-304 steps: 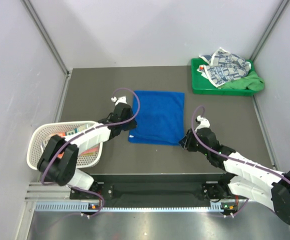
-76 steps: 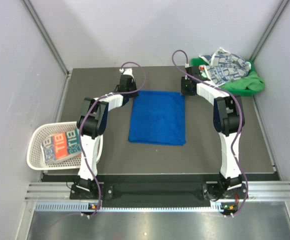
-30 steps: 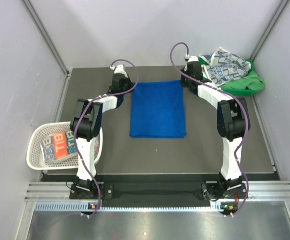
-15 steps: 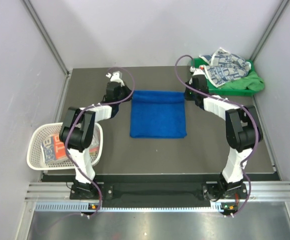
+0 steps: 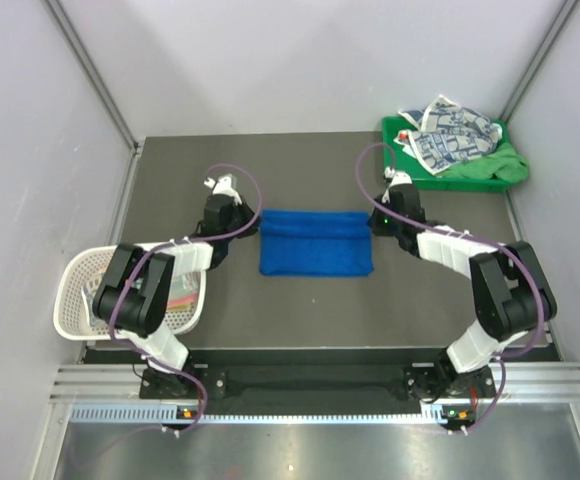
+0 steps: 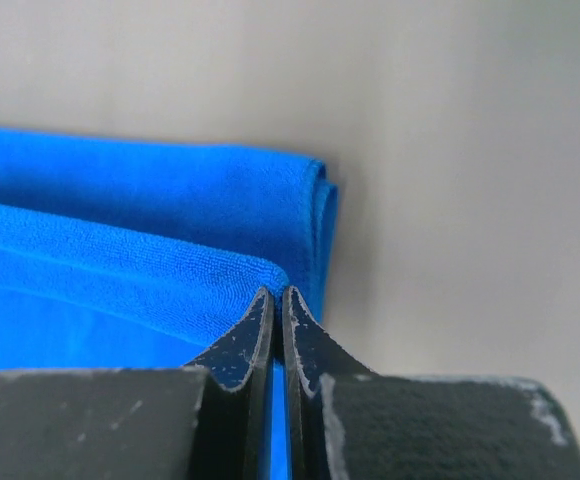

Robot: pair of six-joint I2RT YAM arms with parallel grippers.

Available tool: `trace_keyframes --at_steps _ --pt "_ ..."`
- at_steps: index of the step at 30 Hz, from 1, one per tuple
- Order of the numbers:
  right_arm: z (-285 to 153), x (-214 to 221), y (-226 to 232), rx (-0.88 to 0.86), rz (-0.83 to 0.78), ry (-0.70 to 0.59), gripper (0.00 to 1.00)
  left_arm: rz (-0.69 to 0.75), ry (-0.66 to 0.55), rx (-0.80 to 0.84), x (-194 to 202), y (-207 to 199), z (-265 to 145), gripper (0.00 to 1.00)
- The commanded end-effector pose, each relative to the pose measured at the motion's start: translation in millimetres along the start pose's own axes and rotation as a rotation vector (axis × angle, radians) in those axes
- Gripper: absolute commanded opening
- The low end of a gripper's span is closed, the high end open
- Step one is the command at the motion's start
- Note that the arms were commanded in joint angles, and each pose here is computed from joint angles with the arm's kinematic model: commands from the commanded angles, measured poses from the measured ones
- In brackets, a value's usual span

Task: Fold and stack the towels
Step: Fold the towel

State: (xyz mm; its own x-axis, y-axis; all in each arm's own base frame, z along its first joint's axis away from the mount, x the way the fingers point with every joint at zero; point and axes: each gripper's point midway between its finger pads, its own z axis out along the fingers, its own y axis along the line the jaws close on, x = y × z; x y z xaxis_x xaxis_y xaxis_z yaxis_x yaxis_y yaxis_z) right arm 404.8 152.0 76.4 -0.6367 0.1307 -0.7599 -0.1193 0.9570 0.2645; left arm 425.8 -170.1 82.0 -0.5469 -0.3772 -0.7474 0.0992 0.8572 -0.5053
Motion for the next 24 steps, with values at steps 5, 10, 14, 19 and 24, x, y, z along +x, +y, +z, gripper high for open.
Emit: trace_keyframes --at_steps 5,10,14,19,24 --pt "-29 -6 21 -0.039 -0.005 -0.085 0.0 -0.004 -0.026 -0.001 0 -3 -33 0.0" --pt "-33 -2 18 -0.017 -0.007 -0.077 0.0 0.002 -0.006 0.027 9 -9 -40 0.0" --pt "-33 -4 15 0.008 -0.005 -0.076 0.0 0.016 0.033 0.04 20 -11 -38 0.0" --pt "-35 -4 12 0.022 -0.001 -0.073 0.0 0.017 0.069 0.033 33 -8 -36 0.0" --pt "-38 6 10 0.02 0.002 -0.057 0.0 0.007 0.087 0.036 38 -8 -36 0.0"
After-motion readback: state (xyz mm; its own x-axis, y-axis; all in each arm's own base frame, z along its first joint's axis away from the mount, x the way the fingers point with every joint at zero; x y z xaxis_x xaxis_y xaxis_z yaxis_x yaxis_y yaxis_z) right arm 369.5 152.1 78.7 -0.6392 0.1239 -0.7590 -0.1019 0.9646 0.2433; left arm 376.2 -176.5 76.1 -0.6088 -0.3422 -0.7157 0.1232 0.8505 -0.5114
